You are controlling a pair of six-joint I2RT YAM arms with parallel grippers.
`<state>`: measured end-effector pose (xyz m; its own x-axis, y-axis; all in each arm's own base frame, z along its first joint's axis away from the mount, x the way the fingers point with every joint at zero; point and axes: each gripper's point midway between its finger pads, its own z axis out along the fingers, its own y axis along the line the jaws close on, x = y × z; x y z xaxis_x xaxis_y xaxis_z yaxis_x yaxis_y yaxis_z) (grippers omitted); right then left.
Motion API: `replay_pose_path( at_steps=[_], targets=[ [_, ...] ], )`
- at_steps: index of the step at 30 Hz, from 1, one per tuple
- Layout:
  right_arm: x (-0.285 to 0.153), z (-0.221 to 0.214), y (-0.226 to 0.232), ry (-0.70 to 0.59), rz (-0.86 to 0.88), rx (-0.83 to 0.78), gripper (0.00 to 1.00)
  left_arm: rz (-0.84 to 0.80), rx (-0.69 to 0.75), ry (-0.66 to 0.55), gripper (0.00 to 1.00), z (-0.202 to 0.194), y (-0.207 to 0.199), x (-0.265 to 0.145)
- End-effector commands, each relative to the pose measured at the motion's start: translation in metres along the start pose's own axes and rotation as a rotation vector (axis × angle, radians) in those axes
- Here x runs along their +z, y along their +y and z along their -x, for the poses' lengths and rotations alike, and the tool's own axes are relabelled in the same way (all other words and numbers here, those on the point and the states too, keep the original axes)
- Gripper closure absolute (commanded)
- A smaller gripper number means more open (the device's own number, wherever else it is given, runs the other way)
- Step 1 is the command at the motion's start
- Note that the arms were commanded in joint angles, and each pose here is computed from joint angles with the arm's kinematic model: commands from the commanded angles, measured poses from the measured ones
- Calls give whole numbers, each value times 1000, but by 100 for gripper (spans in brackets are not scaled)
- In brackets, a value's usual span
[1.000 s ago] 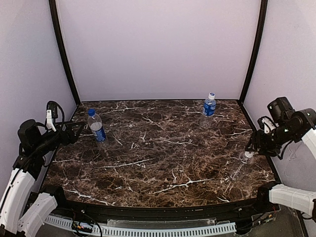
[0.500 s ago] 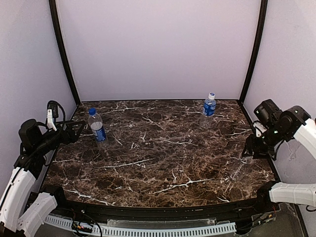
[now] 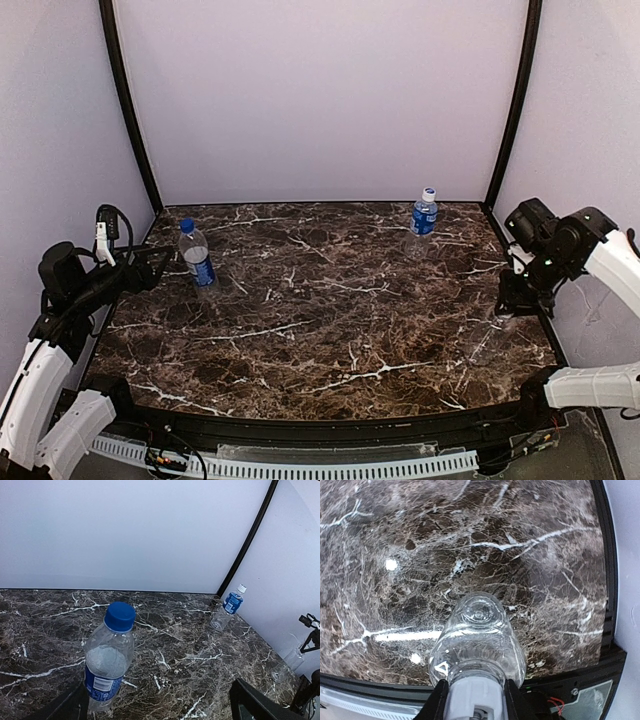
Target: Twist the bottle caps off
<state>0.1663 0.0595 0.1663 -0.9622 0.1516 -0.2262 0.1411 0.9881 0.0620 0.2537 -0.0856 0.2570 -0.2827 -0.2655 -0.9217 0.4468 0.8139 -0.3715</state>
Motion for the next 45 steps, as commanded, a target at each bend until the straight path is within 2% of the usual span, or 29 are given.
replay_pose_path(
  at_steps=[1,3,6,8,10,12,15,18,19,21,25,28,32,35,42,45],
  targets=[
    [-8,-17,-13,60,-53,-32,88,-60,20,5,1,-2,-10,-1],
    [-10,-17,-10,59,-36,-44,100,-81,30,8,1,-3,-14,-1],
    [-17,-11,5,50,37,-86,100,-135,64,5,4,2,-27,-5],
    [-30,-3,39,28,204,-156,100,-210,99,-13,6,13,-46,-11],
    [-56,8,91,-26,446,-245,100,-284,170,-23,7,25,-68,-18],
    [-90,31,147,-167,669,-345,100,-313,214,14,7,26,-80,-21],
    [-125,45,219,-284,881,-507,100,-333,267,113,6,13,-85,-21],
    [-148,49,287,-328,967,-692,100,-401,405,191,3,-2,-98,-21],
    [-141,45,306,-295,968,-735,100,-412,412,245,2,-6,-100,-21],
    [-159,48,343,-323,1000,-831,100,-505,539,333,1,-20,-112,-24],
    [-158,37,397,-291,1071,-942,100,-575,713,541,1,-44,-120,-25],
    [-166,32,421,-293,1137,-972,100,-566,814,584,1,-43,-122,-11],
    [-170,28,433,-283,1186,-985,100,-545,796,528,1,-31,-128,12],
    [-170,25,437,-270,1218,-982,100,-558,792,538,1,-39,-132,21],
    [-158,24,440,-252,1208,-969,100,-507,752,498,1,-34,-140,46],
    [-157,24,441,-251,1210,-968,100,-509,738,499,6,-36,-143,51]
  ],
)
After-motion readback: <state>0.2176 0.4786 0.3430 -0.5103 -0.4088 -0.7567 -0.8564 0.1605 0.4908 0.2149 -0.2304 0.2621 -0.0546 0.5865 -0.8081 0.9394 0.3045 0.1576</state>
